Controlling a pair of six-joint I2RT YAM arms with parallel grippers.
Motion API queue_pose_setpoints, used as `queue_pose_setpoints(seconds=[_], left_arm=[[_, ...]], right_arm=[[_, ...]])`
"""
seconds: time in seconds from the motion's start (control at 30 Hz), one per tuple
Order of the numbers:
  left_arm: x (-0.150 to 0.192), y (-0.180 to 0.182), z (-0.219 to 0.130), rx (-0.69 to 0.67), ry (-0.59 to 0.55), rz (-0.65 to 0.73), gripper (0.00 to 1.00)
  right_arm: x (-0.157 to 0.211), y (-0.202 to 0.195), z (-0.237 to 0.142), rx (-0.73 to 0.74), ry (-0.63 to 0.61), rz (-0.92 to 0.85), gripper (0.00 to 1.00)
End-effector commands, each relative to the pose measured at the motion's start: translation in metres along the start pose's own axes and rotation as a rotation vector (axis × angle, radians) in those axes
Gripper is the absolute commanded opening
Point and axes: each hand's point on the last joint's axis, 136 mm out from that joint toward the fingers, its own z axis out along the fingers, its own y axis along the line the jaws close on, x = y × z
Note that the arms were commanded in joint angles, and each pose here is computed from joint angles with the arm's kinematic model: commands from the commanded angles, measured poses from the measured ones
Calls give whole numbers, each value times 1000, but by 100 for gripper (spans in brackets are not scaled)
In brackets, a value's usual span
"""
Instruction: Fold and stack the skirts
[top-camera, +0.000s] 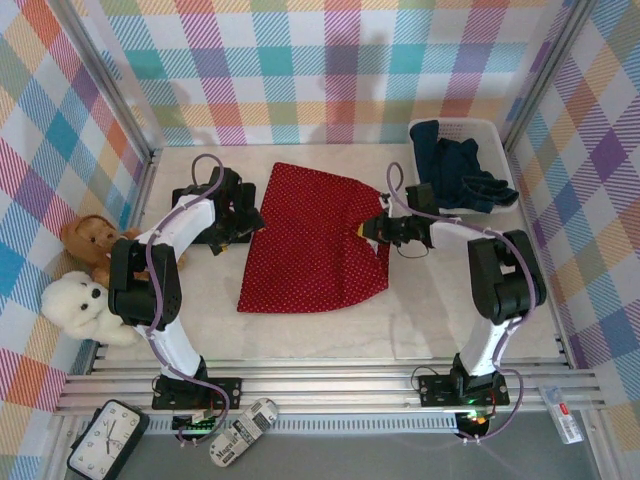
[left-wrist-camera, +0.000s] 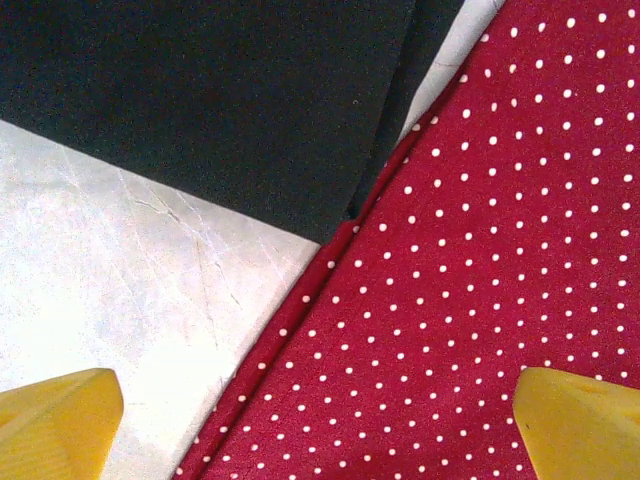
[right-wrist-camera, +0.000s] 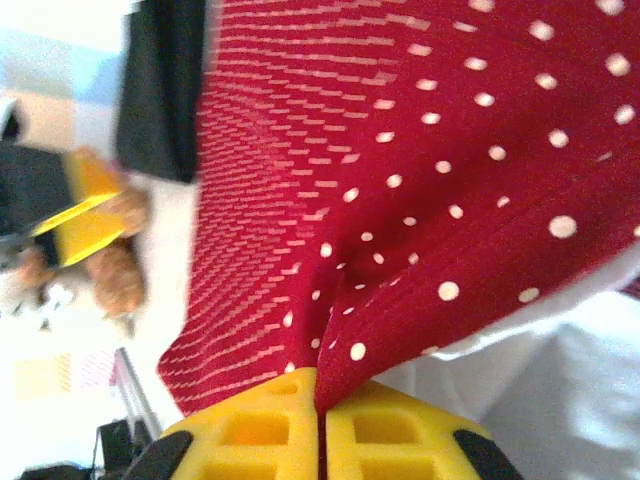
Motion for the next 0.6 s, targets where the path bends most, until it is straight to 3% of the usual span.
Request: queue_pose_setpoints(seconds=[0.0,0.17,0.3,0.37,0.57], left_arm=[[7,11,5,-25,26,4,100],[21,25,6,-57,52,19,100],[41,43,2,-94,76,37,99],[51,47,0,-82,87,46,93],[70,42,11,-1,149,84,74]], right_arm=[[21,-49,7,155,34,123,13],[26,-72,-18,377,4,163,41],[50,-65,-41,399,-6,148,55],[66,-63,-49,395,11,151,62],[98,-54,-54,332,57,151,66]])
